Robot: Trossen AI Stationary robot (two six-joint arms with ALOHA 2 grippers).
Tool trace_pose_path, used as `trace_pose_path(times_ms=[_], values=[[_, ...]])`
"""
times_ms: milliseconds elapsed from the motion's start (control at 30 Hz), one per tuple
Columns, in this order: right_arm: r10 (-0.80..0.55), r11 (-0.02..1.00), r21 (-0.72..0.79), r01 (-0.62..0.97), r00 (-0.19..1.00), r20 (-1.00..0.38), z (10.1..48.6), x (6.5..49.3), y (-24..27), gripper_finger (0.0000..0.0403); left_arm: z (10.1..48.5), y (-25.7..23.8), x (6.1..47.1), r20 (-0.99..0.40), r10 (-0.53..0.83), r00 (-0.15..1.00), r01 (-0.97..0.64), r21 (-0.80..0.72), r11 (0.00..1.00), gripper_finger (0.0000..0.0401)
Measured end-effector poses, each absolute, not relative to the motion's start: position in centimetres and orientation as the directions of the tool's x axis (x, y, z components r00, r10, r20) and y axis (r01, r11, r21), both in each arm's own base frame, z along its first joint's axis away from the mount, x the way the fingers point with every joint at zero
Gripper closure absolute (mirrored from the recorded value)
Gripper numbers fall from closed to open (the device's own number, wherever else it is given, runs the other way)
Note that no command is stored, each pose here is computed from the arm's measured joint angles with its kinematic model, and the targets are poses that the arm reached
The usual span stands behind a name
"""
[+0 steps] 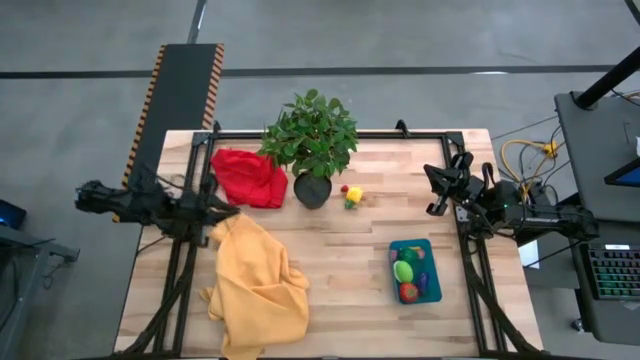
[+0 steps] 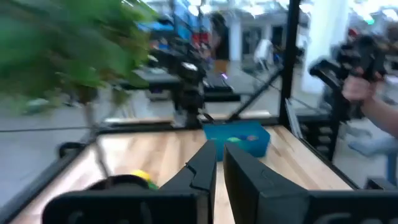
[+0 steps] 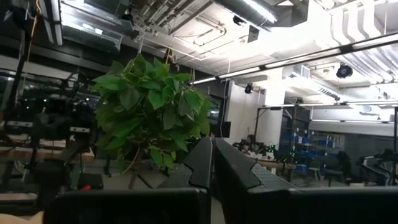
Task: Pick and placing Produce into tupperware
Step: Put the pineapple into the bin
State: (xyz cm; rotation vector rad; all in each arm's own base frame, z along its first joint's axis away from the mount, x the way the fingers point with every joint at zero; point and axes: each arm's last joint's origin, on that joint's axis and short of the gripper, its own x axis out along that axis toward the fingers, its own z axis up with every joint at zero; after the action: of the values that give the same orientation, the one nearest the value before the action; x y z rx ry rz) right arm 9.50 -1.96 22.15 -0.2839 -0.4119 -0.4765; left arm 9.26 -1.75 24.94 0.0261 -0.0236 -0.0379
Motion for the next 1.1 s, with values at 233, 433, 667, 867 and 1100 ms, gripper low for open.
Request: trace_pose_path(times_ms=[233,433,667,867,1100], values=[[-0.384,0.853,-0.168,0.493,0.813,0.438,22.1,9.5,-2.0,0.0394,24.5,-1.2,7.2,0.103,-0.015,0.995,0.014,0.011,1.0,0.0386],[-0.385,0.854,-0.174,0.49,0.82,0.424,22.0,9.6,-2.0,0.0394,22.3,-1.4,8.0,0.059,-0.032,0.998,0.029,0.051,0.998,0.0386],[-0.385,0.854,-0.178,0.488,0.824,0.415,21.9,9.7,-2.0,0.0394,20.1,-1.6,8.8,0.046,-0.031,0.998,0.029,0.049,0.998,0.0386],[-0.387,0.865,-0.175,0.471,0.847,0.364,21.4,10.0,-2.0,0.0394,19.2,-1.7,9.1,0.056,-0.03,0.998,0.028,0.047,0.999,0.0386],[-0.418,0.811,-0.264,0.522,0.833,0.361,21.4,9.9,-2.1,0.0394,18.8,-1.7,9.2,0.034,-0.03,0.999,0.028,0.051,0.998,0.0386]])
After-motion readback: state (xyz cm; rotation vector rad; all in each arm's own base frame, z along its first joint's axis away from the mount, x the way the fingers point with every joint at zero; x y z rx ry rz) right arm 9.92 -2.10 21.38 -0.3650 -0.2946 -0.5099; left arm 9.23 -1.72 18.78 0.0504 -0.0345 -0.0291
